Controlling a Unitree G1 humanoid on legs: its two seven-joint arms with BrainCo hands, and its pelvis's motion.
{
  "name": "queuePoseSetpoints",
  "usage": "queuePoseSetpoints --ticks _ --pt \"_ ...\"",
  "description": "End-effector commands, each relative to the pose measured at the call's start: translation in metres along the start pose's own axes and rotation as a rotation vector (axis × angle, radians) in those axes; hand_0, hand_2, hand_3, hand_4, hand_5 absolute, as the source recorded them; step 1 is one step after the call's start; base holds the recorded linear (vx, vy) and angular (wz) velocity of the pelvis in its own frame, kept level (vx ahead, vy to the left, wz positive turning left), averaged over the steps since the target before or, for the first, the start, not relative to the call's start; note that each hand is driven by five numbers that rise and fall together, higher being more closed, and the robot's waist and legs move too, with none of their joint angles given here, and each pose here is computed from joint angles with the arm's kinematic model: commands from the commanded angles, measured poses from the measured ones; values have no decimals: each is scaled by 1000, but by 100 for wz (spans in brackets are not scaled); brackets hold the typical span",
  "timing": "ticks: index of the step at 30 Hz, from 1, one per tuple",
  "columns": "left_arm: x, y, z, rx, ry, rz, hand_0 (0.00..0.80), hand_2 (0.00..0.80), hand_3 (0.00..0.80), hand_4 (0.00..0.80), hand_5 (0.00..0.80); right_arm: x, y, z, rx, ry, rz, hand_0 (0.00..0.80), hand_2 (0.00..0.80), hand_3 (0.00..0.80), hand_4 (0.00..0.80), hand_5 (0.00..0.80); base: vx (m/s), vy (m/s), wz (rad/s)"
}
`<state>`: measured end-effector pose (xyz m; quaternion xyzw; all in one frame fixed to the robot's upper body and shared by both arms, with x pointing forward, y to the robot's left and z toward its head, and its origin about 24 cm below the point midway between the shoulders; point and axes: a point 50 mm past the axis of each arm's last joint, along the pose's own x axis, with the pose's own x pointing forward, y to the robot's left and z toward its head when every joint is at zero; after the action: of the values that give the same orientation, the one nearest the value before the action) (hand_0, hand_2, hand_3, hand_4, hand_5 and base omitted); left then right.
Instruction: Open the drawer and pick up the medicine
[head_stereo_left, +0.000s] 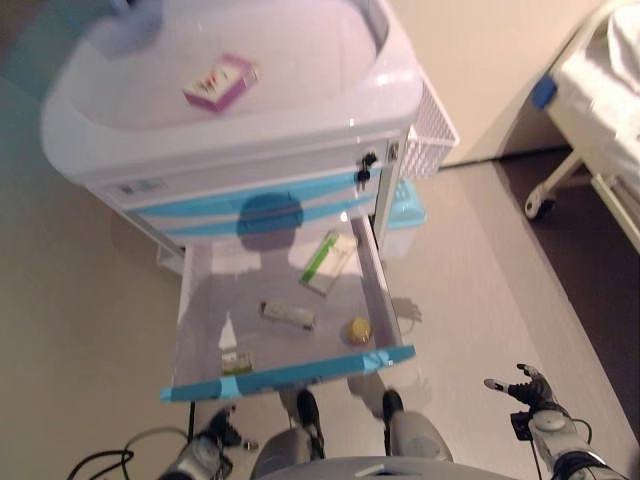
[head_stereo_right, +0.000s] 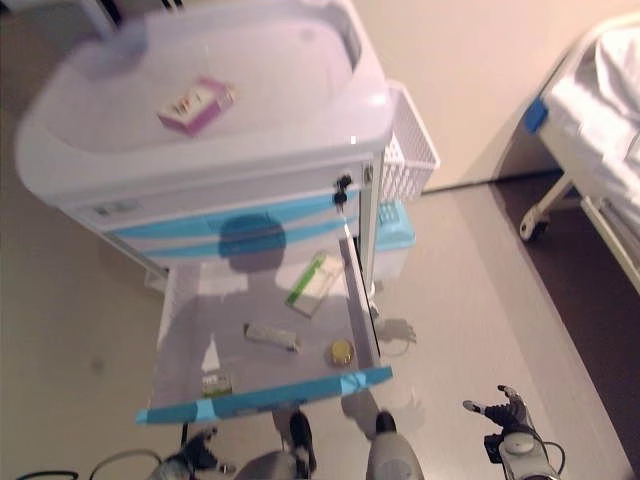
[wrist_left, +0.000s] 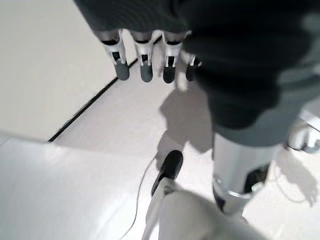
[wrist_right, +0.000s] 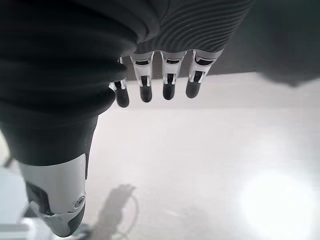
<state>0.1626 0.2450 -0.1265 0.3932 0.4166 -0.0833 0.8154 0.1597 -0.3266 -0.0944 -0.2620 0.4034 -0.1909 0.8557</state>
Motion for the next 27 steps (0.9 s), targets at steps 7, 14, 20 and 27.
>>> queuePoseSetpoints --ticks 7,14,20,27 --pt "2 49 68 111 -290 148 0 0 0 0 0 5 -14 -2 -51 26 -74 0 0 0 0 0 -52 -44 6" --pt "-15 97 123 172 -510 284 0 0 0 0 0 0 -6 -15 -95 64 -24 0 0 0 0 0 -28 -27 17" --pt "-35 148 160 251 -618 468 0 0 0 0 0 -5 6 -24 -124 74 51 0 0 0 0 0 1 22 5" --pt "-52 204 193 315 -630 673 0 0 0 0 0 -9 12 -33 -135 97 100 0 0 0 0 0 21 57 -10"
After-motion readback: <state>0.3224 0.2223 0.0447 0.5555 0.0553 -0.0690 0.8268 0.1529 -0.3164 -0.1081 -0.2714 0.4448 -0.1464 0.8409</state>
